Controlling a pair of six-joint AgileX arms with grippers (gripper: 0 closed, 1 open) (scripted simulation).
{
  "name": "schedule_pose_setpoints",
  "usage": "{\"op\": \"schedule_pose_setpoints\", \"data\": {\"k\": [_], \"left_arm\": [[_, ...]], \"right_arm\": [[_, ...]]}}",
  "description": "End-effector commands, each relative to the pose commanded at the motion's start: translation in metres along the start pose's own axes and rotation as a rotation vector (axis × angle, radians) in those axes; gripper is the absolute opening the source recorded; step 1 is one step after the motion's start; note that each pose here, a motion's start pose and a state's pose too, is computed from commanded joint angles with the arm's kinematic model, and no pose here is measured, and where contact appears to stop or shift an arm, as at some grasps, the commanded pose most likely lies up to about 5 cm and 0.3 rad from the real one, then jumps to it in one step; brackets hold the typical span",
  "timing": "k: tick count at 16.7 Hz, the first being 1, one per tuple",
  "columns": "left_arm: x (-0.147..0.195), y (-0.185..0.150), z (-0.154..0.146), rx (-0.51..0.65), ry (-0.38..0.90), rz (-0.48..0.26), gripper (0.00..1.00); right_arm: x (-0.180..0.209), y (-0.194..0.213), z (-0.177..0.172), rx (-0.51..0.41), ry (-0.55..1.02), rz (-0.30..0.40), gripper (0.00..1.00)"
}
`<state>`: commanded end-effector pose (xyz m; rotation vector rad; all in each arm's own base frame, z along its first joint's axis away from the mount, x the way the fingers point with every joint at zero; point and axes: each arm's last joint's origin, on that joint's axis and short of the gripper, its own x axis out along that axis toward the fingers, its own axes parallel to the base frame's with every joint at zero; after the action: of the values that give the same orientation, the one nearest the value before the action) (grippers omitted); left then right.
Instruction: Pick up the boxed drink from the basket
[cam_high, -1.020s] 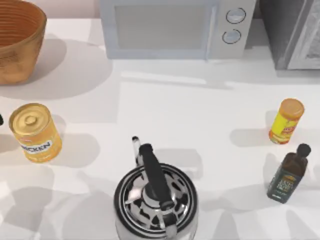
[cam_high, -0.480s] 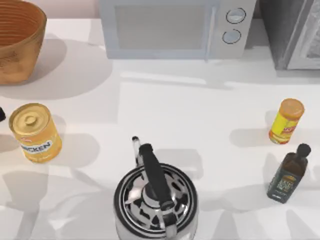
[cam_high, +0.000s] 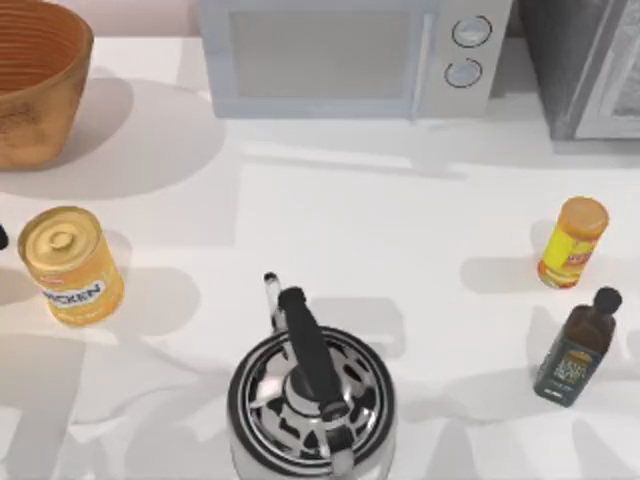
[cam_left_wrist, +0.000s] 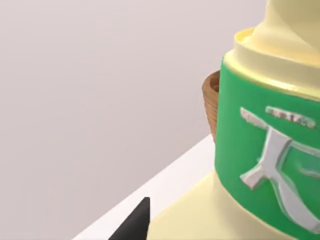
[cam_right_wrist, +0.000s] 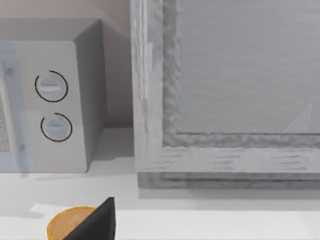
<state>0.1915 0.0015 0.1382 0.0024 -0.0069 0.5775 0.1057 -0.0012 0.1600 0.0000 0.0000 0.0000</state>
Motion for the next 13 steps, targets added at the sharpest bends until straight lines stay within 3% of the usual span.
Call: {"op": "schedule_pose_setpoints", "data": {"k": [3, 13], "left_arm": [[0.0, 0.0, 0.0, 0.0, 0.0, 0.0, 0.0], [0.0, 0.0, 0.0, 0.0, 0.0, 0.0, 0.75]], "right_arm": [[0.0, 0.0, 0.0, 0.0, 0.0, 0.0, 1.0], [0.0, 0.0, 0.0, 0.0, 0.0, 0.0, 1.0]]}}
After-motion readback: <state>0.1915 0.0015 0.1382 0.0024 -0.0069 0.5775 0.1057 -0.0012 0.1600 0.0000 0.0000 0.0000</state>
